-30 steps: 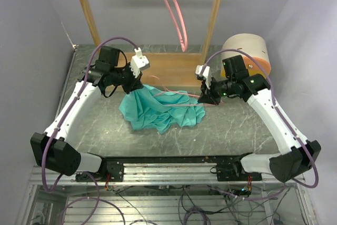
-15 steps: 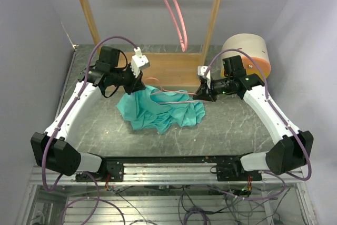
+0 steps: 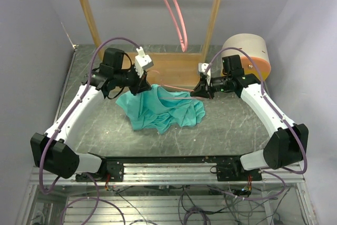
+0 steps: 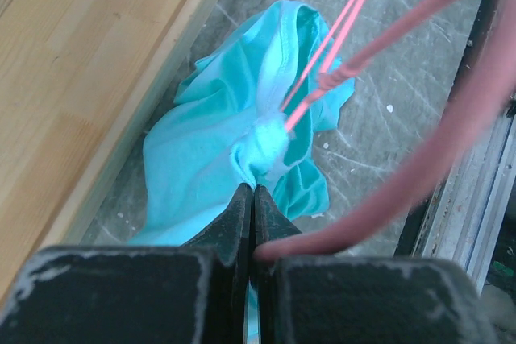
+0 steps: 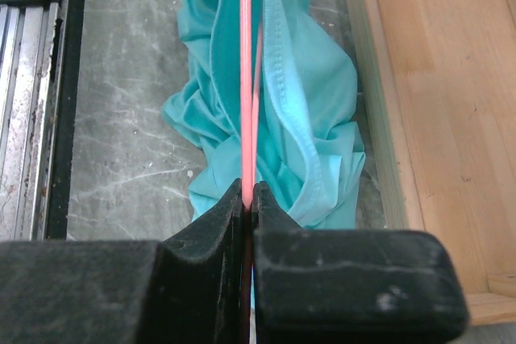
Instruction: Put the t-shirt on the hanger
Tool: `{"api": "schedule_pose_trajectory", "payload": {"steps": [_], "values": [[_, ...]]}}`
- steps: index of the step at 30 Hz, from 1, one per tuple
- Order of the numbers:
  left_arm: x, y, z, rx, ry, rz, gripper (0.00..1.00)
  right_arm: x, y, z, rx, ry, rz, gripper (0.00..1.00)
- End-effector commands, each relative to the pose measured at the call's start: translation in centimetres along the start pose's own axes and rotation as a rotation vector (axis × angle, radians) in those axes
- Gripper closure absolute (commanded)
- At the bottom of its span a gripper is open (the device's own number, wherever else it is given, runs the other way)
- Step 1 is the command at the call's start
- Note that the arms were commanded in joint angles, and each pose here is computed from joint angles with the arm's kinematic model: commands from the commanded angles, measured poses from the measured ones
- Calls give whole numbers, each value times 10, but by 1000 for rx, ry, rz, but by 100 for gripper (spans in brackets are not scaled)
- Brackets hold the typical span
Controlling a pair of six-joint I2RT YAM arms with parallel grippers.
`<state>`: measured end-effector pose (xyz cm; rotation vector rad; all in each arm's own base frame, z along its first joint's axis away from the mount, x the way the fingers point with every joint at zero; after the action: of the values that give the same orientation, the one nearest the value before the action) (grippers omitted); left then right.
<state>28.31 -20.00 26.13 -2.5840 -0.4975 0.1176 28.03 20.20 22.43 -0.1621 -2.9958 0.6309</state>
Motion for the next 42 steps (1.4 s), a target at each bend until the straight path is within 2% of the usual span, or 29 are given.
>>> {"api": "schedule_pose_trajectory", "payload": {"steps": [1, 15, 28, 35, 42], "values": [[-8, 8, -17, -78, 34, 1, 93, -1, 2, -11, -64, -21, -25, 100], [5, 10, -27, -159, 101, -95, 91, 17, -1, -4, -81, 1, -75, 100], [-25, 2, -31, -283, 112, -3, 87, 15, -4, -9, -129, 24, -88, 100], [-32, 5, -33, -300, 116, 55, 83, 13, -4, -10, -128, 25, -89, 100], [-35, 6, -37, -301, 87, 95, 76, 13, -4, -8, -121, 32, -86, 100]]}}
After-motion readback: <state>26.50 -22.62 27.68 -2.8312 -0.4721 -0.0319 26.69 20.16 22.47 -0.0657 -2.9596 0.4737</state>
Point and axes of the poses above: each gripper's point midway between its finger pads, its own y axis out along the fingers, its own x axis along the line the jaws close on, z = x × y, the point moved 2 cm from there along -y, back along the fingers, and after that the axes turned 7 degrees about y, right-handed, at the moved point
